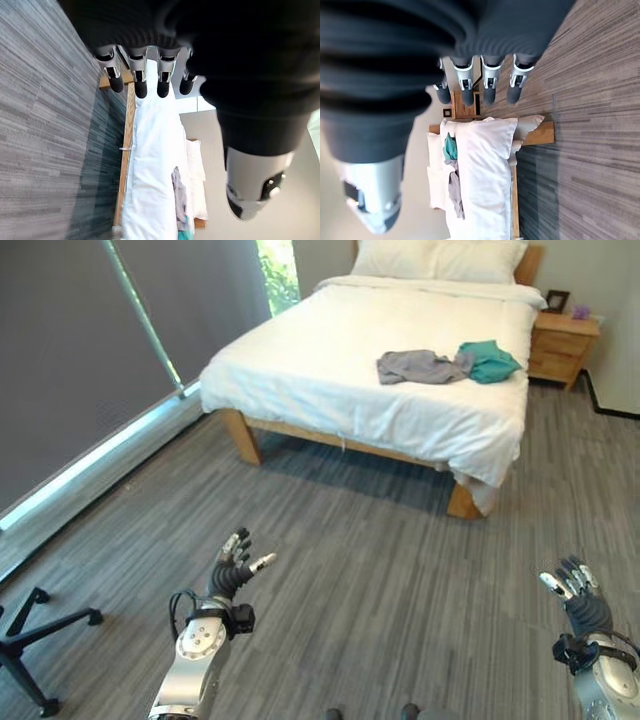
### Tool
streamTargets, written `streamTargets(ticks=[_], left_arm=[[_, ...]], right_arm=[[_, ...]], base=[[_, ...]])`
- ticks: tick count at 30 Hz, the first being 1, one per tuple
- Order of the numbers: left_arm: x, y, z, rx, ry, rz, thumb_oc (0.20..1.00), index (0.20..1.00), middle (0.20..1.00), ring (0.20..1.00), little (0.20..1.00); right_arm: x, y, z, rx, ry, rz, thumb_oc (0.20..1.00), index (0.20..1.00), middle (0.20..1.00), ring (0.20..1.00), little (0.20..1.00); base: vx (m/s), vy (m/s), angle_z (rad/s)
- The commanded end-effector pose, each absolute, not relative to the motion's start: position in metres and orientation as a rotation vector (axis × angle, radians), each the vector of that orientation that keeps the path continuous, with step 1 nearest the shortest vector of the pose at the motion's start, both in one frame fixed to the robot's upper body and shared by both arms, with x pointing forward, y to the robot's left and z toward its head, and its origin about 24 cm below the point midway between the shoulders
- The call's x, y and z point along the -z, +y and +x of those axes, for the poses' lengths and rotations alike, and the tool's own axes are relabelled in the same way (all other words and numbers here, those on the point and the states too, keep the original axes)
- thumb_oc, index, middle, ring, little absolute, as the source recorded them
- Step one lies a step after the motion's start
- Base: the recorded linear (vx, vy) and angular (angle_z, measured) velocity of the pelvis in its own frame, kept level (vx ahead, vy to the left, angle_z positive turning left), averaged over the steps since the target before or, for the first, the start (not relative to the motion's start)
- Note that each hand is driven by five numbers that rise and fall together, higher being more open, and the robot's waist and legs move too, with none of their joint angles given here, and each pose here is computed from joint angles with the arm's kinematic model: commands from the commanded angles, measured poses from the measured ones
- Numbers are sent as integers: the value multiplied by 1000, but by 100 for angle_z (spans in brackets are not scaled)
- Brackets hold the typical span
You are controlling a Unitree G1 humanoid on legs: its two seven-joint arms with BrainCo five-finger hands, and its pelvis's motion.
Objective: Pick up bed clothes into laundry basket.
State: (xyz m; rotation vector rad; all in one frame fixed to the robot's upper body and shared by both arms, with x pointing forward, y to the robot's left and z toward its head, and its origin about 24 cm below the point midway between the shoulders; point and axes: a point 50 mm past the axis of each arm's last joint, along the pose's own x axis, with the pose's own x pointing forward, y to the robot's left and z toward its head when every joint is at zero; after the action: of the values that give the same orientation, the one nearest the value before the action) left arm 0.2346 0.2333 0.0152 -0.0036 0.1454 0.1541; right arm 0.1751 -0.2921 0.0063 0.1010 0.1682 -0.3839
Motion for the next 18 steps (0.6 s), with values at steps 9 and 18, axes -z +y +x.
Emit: streamTargets(ticks=[9, 18], left_arm=[[-69, 228, 264, -58, -109, 70, 1000, 1000, 1000, 1000, 1000], [-43, 208, 260, 21, -3, 14, 1000, 1000, 1000, 1000, 1000]], right_arm=[[-12, -265, 192, 292, 52, 269, 1000, 1000, 1000, 1000, 1000], [-22, -264, 201, 191, 57, 180, 1000, 1000, 1000, 1000, 1000]], base=[[246, -26, -30], [543, -360, 35]])
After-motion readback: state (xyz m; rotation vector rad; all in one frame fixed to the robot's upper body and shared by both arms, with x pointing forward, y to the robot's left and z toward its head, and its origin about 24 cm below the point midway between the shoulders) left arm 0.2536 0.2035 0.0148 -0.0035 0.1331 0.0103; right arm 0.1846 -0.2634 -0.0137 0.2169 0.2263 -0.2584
